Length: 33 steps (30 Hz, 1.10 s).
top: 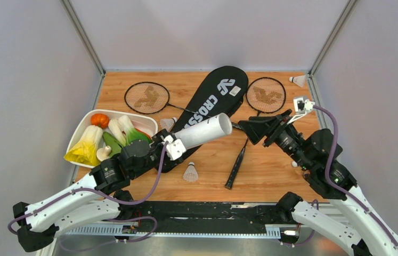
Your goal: Pack up the badminton gear
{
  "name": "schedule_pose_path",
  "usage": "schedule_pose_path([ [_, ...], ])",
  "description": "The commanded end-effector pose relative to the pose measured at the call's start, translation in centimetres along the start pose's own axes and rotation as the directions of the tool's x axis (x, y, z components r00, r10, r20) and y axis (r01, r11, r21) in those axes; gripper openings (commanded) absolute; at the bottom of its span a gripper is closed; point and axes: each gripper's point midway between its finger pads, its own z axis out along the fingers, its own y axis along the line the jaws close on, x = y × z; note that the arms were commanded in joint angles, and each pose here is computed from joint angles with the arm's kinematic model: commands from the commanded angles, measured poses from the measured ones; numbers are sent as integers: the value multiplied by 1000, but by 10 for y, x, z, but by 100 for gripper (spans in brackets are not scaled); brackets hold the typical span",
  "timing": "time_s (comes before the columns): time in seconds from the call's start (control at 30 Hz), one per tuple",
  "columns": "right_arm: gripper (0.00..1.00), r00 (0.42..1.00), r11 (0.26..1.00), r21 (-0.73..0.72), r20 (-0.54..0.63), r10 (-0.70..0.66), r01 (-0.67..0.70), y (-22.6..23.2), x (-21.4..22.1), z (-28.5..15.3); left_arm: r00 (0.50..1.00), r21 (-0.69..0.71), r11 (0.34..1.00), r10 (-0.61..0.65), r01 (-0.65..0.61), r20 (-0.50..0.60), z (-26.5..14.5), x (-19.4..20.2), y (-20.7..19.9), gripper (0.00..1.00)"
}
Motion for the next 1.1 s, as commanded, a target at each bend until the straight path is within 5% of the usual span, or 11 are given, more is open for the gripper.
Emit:
schedule_pose_path([
  [0.0, 66, 998, 998, -30, -48, 44, -46, 6, 10, 13, 995, -44, 996, -75, 78, 63, -5, -13, 8, 48],
  [0.27, 62, 988, 995, -74, -149, 50, -61, 12, 32, 31, 998, -22, 998, -51, 52, 47, 0, -5, 1, 48],
  [0.67, 28, 973, 996, -64, -224, 50, -66, 3, 56, 43, 996, -11, 999, -39, 40, 83, -5, -10, 1, 47],
  [1.07, 32, 968, 991, -111, -247, 44, -73, 11, 58, 42, 986, -35, 999, -34, 40, 165, -16, -24, 8, 47],
])
